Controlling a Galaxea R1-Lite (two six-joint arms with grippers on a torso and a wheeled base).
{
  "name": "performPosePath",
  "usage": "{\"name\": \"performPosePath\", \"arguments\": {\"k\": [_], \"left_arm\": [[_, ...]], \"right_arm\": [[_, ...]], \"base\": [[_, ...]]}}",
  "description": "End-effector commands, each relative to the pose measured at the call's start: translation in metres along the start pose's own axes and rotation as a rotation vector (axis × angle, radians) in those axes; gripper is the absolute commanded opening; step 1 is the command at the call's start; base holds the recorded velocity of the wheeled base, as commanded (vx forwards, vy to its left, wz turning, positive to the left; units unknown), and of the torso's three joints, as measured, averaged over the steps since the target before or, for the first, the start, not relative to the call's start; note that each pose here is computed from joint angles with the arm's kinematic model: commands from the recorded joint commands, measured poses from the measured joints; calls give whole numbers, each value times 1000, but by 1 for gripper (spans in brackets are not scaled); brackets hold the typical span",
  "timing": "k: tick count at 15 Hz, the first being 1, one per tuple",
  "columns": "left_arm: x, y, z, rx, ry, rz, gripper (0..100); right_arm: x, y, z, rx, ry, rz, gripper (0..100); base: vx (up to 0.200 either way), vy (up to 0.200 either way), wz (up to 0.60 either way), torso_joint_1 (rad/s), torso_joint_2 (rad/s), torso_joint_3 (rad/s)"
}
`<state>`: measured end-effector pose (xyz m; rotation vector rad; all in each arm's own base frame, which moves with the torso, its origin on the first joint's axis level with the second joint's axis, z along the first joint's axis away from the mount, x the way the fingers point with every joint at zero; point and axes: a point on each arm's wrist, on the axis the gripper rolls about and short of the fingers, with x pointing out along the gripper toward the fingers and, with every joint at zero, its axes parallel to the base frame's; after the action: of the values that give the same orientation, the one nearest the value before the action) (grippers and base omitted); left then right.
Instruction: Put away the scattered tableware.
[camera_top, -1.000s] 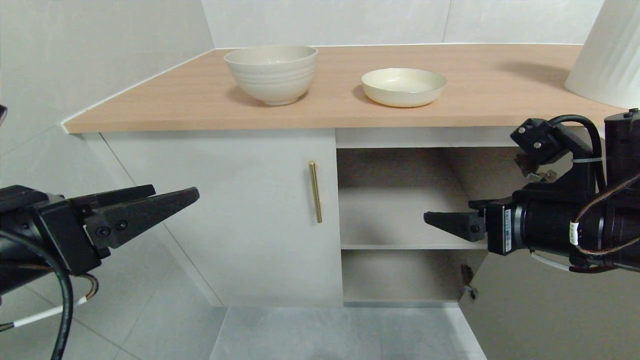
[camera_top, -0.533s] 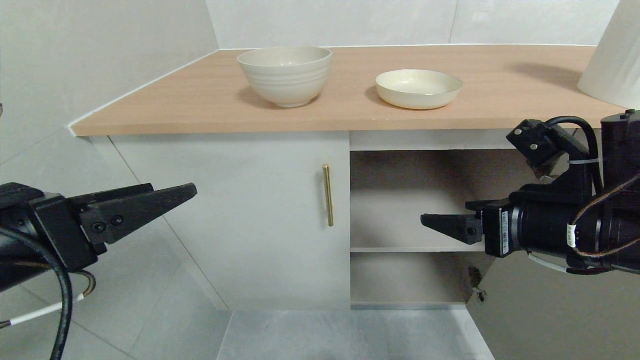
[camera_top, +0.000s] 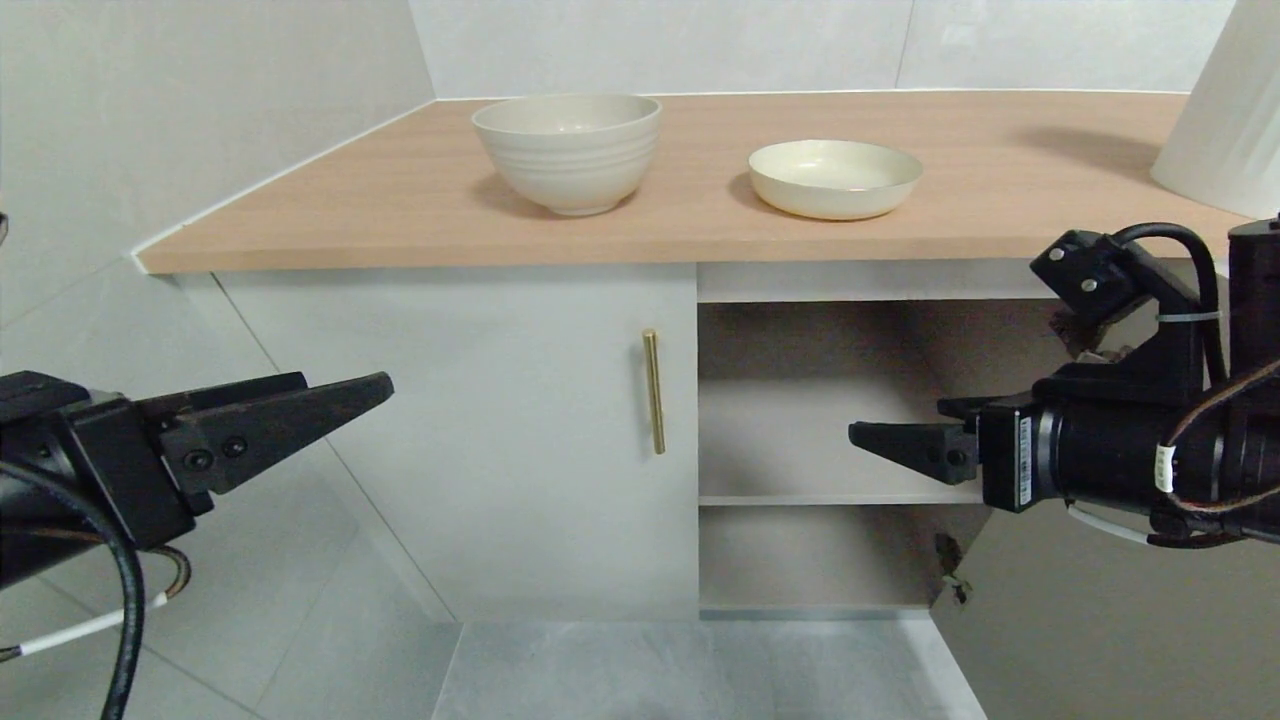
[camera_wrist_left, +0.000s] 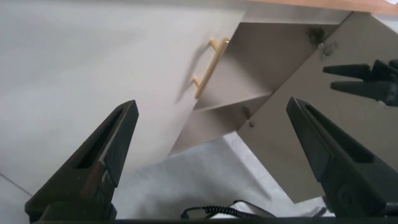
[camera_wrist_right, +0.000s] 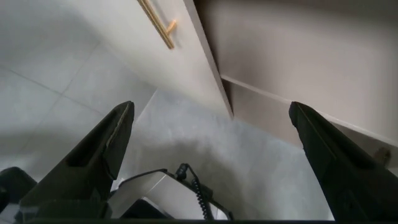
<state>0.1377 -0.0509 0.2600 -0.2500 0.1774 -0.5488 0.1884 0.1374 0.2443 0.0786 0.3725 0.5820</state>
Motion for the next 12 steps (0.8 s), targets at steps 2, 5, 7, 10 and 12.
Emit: {"name": "performPosePath", "arguments": {"k": [2, 5, 7, 10, 12], "left_arm": [[0, 0, 0, 0, 0, 0, 100], [-5, -1, -1, 0, -7, -3, 100], [-5, -1, -1, -1, -8, -4, 100], [-4, -1, -1, -3, -6, -1, 100], [-4, -1, -1, -3, -6, -3, 100]], "right_arm": [[-7, 0, 1, 1, -18, 4, 100], [-23, 5, -2, -5, -7, 84, 100], [-28, 5, -3, -5, -3, 111, 100], [-28, 4, -6, -13, -1, 120, 100], [-28, 5, -7, -18, -22, 126, 100]], "base": [[200, 0, 0, -7, -2, 5], [67, 0, 0, -1, 2, 1], [0, 0, 0, 0, 0, 0], [0, 0, 0, 0, 0, 0], [0, 0, 0, 0, 0, 0]]}}
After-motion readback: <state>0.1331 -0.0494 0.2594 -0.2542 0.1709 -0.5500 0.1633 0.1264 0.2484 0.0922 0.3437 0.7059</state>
